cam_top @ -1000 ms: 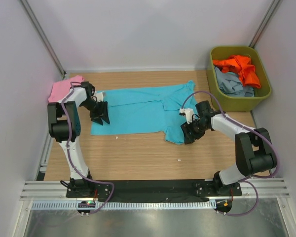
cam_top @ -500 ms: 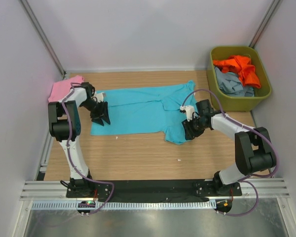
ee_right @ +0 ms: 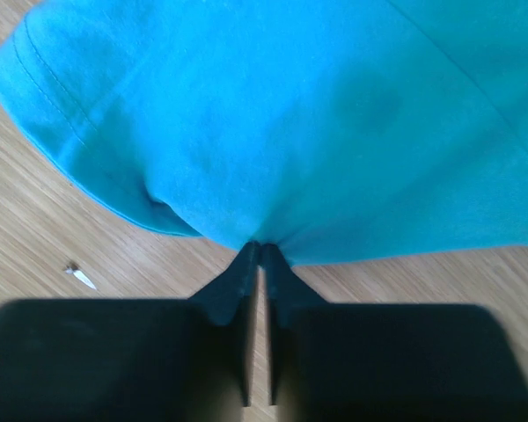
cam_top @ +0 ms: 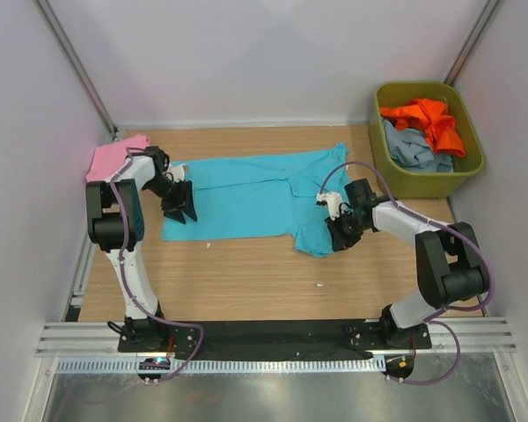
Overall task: Fold and stack the t-shirts
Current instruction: Fold the tshirt
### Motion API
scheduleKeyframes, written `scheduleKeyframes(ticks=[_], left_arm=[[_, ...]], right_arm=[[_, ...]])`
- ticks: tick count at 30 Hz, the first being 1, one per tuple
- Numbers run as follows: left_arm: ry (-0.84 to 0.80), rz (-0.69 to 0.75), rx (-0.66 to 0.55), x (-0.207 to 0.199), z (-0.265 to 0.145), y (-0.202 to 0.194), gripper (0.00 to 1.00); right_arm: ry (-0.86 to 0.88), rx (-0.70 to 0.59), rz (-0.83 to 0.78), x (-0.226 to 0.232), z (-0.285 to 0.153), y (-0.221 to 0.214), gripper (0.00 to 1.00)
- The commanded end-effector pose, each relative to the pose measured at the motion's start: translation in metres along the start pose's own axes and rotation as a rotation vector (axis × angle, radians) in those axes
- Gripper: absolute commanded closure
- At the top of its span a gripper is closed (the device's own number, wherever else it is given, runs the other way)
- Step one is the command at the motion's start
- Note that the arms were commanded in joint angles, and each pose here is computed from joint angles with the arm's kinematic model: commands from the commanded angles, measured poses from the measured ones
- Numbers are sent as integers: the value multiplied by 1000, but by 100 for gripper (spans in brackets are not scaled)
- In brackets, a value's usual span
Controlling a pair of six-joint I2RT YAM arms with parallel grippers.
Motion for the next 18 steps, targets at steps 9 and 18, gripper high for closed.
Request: scheduleKeyframes(ticks=[9,18], left_arm=[[-15,8,-35,-1,-2,12,52],[-21,1,-35,0,-2,15,52]], right_arm=[[-69,-69,-67,-18,-15,36,99],[-151,-144,-124,-50,-22,83,99]])
Point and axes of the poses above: each gripper's point midway between its finger pads, its own z axis out along the fingers, its own x axis along the line the jaws close on, y = z × x, the point moved 2 cm from there along -z, back along the fingers, and after that the axes turned 11 degrees about -z, right-handed, at the moved point
